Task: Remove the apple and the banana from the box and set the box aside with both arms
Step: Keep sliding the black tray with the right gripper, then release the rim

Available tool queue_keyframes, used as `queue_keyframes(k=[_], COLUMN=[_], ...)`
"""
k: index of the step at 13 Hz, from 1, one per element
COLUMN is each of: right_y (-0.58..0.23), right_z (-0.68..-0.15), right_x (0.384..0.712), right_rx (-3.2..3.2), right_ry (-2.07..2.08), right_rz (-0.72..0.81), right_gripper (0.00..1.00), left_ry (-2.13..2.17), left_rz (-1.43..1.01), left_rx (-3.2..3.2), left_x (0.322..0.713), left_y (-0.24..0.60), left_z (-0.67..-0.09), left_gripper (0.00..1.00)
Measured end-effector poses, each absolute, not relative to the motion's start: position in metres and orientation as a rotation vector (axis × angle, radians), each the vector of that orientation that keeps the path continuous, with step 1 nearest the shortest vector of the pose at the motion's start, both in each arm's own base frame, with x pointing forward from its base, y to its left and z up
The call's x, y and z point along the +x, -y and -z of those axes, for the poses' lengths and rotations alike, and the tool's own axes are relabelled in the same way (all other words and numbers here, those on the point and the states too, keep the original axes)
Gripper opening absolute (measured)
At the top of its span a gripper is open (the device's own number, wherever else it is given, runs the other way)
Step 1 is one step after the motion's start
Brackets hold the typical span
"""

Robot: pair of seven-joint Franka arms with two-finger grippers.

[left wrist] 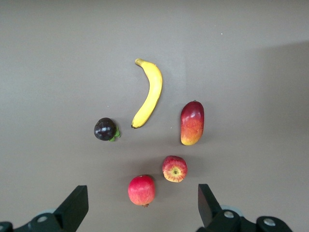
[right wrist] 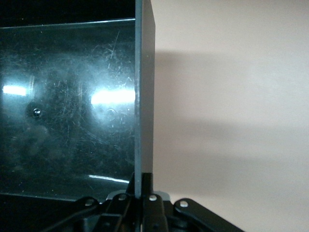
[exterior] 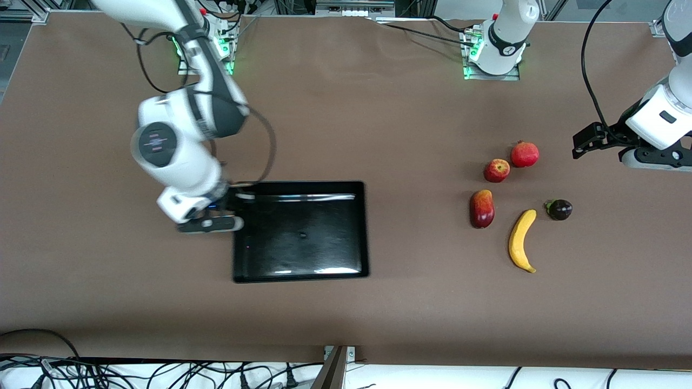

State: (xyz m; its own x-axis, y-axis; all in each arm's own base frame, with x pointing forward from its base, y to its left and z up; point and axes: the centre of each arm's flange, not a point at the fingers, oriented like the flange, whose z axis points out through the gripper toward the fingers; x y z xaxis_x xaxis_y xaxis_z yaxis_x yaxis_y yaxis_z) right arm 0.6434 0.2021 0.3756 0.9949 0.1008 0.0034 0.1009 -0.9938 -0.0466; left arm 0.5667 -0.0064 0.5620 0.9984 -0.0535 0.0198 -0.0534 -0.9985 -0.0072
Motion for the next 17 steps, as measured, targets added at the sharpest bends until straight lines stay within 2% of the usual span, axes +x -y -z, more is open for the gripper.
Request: queue_keyframes(k=[3,7,10,13,14,17], right_y=[-0.110,-0.022,0.018,0.024,0.024,0.020], right_z=[-0.339,-0.276,-0.244,-0.239,-0.239,-0.254], right_x=[0.640,0.603,0.571,0.560,0.559,0.565], right_rx=[-3.076,-3.070,-3.065,-3.066,-3.066,-3.059], right_ry=[0.175,0.118,0.053,0.036,0.041,0.070], right_rz=[-0.075,-0.011,0.034,0.049,0.049,0.083], right_gripper=[0.05,0.05,0.05,0.05,0.12,0.44], left_ry=[-0.086,-0.089,-0.090,-0.090,-0.091,-0.091], left_rz=[0.032,0.033,0.036,0.041,0.042,0.043], left_rx=[-3.134,-3.134,-3.133,-3.133,-3.133,-3.133], left_x=[0.567,0.567,0.567,0.568,0.568,0.568], left_y=[0.007,0.008,0.009,0.009,0.009,0.009], left_z=[-0.562,-0.562,-0.563,-0.565,-0.565,-0.565], left_gripper=[1.00,1.00,1.00,1.00,1.00,1.00])
